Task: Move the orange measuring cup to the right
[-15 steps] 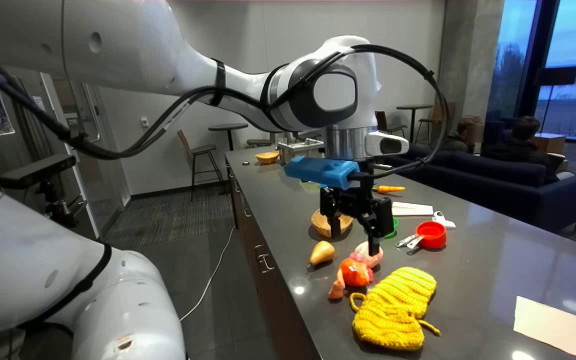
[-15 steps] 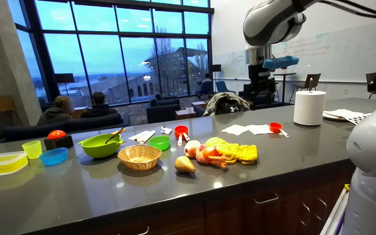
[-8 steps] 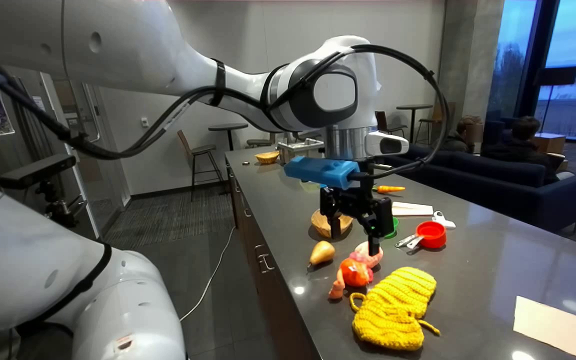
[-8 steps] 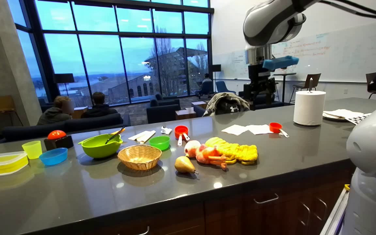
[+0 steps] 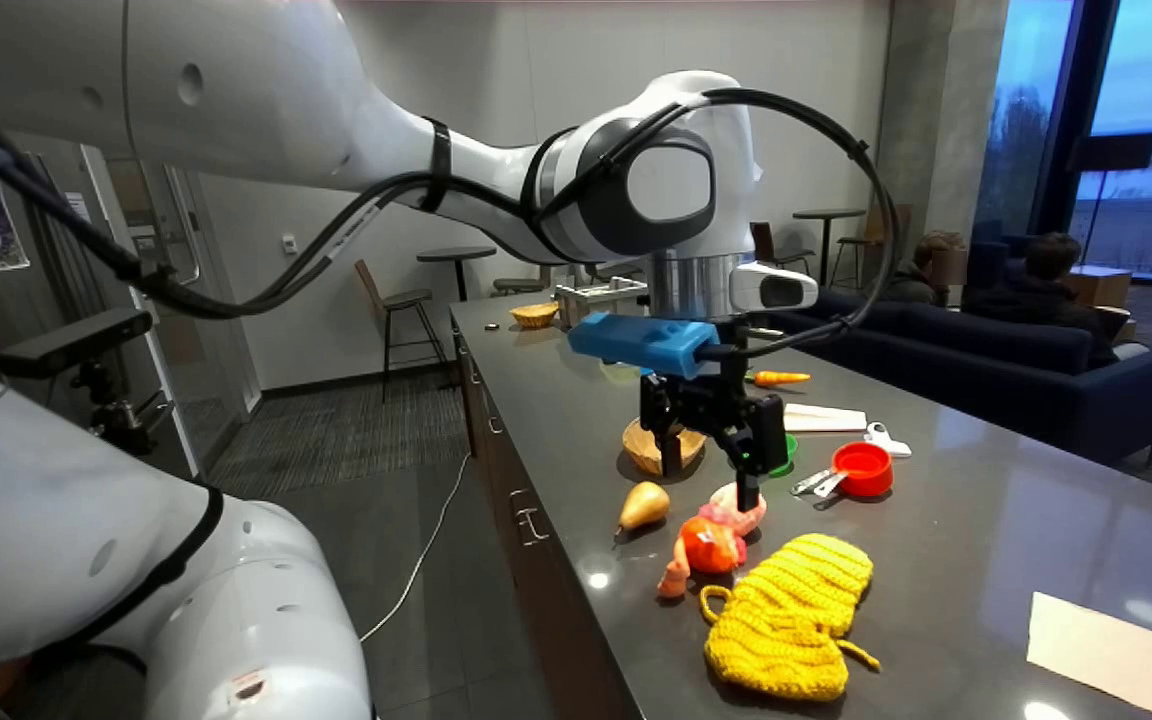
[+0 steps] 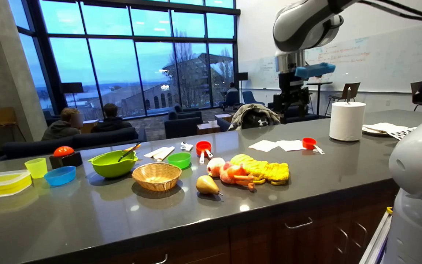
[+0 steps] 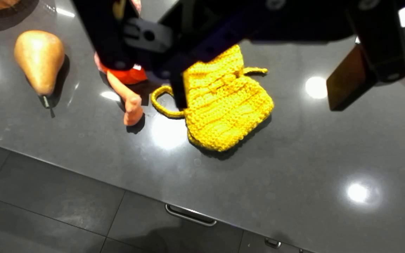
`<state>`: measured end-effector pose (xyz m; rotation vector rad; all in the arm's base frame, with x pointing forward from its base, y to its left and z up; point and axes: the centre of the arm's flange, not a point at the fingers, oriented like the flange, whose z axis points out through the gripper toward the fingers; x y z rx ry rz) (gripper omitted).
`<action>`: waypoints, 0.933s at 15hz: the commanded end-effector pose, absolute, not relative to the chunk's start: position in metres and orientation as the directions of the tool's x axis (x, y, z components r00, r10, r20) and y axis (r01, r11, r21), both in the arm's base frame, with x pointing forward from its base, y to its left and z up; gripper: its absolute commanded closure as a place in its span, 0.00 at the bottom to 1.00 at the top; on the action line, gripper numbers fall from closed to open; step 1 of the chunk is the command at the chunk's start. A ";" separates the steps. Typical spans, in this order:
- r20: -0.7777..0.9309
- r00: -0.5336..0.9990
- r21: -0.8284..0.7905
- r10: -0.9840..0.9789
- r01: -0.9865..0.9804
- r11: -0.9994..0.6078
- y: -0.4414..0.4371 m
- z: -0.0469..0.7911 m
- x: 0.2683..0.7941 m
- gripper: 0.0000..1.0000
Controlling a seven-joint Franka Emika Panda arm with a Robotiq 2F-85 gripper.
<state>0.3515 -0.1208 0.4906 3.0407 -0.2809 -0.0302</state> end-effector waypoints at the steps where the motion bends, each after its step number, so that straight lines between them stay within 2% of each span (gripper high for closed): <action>1: -0.012 0.983 0.089 -0.184 -0.182 -0.979 -0.121 0.491 0.352 0.00; 8: -0.012 0.983 0.089 -0.184 -0.182 -0.979 -0.121 0.491 0.352 0.00; 14: 0.010 0.999 0.088 -0.042 -0.043 -0.995 -0.050 0.503 0.364 0.00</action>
